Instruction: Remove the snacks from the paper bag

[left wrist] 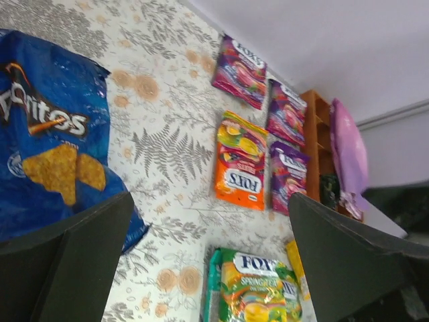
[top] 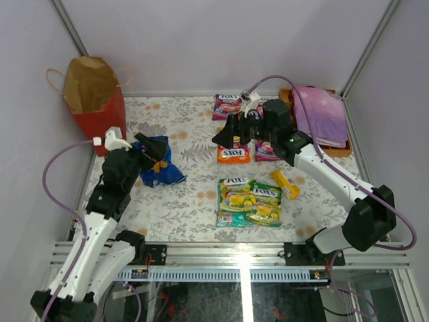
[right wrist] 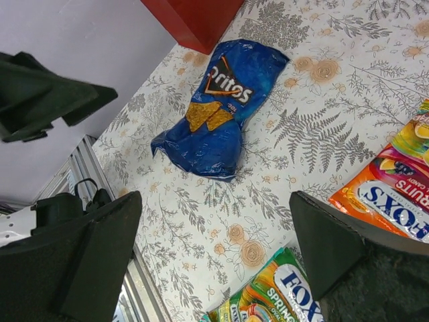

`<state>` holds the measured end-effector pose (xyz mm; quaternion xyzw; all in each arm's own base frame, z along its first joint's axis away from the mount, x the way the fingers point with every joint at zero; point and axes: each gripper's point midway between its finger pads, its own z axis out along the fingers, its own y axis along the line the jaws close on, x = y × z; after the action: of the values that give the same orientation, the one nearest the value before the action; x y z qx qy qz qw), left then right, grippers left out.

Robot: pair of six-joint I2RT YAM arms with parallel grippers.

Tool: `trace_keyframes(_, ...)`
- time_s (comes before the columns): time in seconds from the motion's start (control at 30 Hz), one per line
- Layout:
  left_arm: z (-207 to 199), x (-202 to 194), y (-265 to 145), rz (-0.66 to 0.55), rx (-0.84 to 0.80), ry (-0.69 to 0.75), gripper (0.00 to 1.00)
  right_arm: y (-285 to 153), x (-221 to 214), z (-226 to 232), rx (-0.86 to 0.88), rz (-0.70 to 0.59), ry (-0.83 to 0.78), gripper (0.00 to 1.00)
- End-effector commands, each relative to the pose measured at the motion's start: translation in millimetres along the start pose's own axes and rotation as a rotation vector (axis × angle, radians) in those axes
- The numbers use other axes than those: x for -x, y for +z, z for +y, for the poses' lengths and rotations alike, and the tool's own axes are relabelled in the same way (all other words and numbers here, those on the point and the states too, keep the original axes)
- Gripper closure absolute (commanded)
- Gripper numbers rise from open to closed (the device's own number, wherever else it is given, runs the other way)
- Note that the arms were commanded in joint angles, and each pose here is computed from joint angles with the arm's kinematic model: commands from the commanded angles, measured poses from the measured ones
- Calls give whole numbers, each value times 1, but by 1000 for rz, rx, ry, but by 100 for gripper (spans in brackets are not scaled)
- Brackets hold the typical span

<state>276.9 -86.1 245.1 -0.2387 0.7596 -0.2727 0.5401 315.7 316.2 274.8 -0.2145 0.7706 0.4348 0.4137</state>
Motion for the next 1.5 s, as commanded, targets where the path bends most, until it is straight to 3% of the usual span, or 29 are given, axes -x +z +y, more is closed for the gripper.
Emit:
trace_keyframes(0.0,28,-15,28,107,166,124,0,-7,13,12,39,-56,-17,1)
trace_keyframes(0.13,36,-10,62,89,239,149,0,-12,8,12,39,-58,-13,1)
trace_keyframes(0.27,74,-49,85,114,323,111,0,-14,2,14,49,-59,-5,0)
trace_keyframes(0.4,102,-110,71,221,336,69,0,-16,-9,10,41,-46,4,1)
trace_keyframes(0.57,138,-157,37,275,381,25,0,-13,-16,8,54,-43,22,1)
trace_keyframes(0.67,133,-150,31,252,372,20,0,-9,-18,9,73,-41,37,1)
trace_keyframes(0.83,95,-97,32,158,340,86,0,-5,-18,10,86,-34,51,1)
trace_keyframes(1.0,93,-71,44,98,409,184,0,-6,-17,10,87,-34,52,1)
trace_keyframes(1.07,99,-75,50,114,434,216,8,-6,-18,10,83,-32,53,1)
trace_keyframes(1.23,129,-87,65,104,544,255,67,-7,-23,10,89,-27,54,1)
trace_keyframes(1.27,136,-90,68,106,570,263,74,-7,-25,10,90,-25,59,0)
trace_keyframes(1.47,156,-112,96,170,644,287,72,-11,-34,8,85,-17,64,0)
